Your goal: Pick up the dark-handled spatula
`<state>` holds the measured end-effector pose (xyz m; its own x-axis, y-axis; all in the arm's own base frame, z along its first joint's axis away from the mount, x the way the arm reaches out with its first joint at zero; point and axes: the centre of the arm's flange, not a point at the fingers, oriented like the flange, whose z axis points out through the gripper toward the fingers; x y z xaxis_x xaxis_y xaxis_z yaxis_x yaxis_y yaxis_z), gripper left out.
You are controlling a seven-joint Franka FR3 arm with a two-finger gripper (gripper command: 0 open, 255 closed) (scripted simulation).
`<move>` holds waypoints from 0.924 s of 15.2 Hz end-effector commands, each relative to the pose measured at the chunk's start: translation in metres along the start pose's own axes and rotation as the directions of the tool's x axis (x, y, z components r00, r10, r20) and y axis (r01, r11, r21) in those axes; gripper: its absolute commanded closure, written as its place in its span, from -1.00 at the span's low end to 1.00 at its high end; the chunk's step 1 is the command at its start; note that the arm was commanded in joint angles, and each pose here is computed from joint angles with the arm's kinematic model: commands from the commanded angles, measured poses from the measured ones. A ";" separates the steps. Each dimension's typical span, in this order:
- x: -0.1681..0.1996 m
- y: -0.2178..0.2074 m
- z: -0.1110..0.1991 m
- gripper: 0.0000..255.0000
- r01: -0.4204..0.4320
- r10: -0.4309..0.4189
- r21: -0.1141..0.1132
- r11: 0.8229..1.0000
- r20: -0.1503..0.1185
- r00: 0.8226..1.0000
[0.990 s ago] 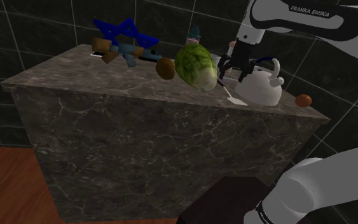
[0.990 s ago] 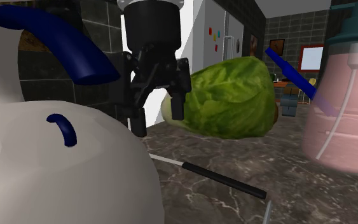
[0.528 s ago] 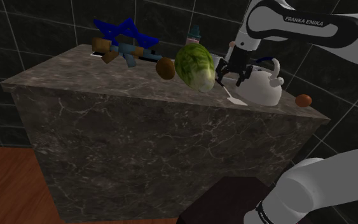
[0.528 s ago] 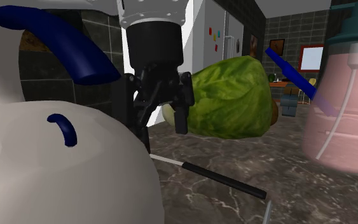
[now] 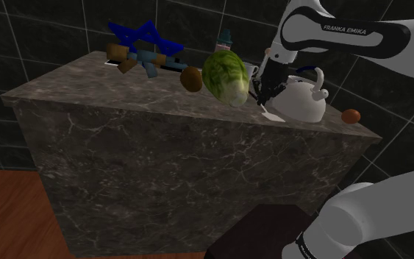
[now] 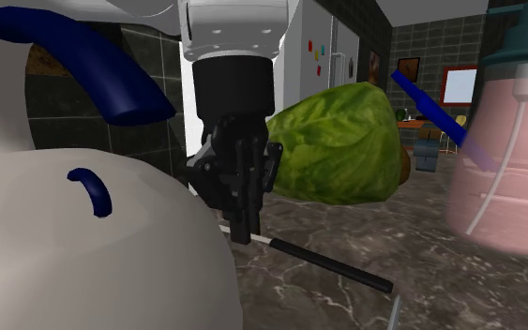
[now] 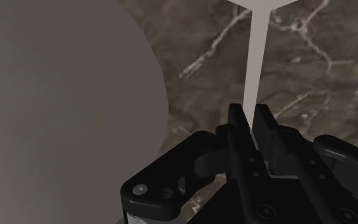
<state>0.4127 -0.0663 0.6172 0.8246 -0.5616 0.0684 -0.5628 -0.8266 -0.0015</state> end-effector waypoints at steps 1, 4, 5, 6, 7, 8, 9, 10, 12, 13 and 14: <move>0.000 0.000 0.001 1.00 0.000 0.000 -0.001 1.000 0.003 1.000; -0.001 0.003 -0.001 1.00 0.000 0.000 -0.001 1.000 0.002 1.000; -0.001 0.003 -0.007 1.00 0.000 0.000 -0.001 1.000 0.002 1.000; 0.000 0.003 -0.012 1.00 0.000 0.000 -0.001 1.000 0.002 1.000; 0.000 0.003 -0.017 1.00 0.000 0.000 -0.001 1.000 0.002 1.000; 0.000 0.003 -0.022 1.00 0.000 0.000 -0.001 1.000 0.002 1.000; 0.001 0.003 -0.028 1.00 0.000 0.000 -0.001 1.000 0.002 1.000; 0.001 0.003 -0.033 1.00 0.000 0.000 -0.001 1.000 0.002 1.000; 0.002 0.003 -0.043 1.00 0.000 0.000 -0.001 1.000 0.002 1.000; 0.002 0.003 -0.049 1.00 0.000 0.000 -0.001 1.000 0.002 1.000; 0.003 0.003 -0.054 1.00 0.000 0.000 -0.001 1.000 0.002 1.000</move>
<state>0.4102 -0.0666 0.6661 0.8247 -0.5617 0.0667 -0.5629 -0.8265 -0.0007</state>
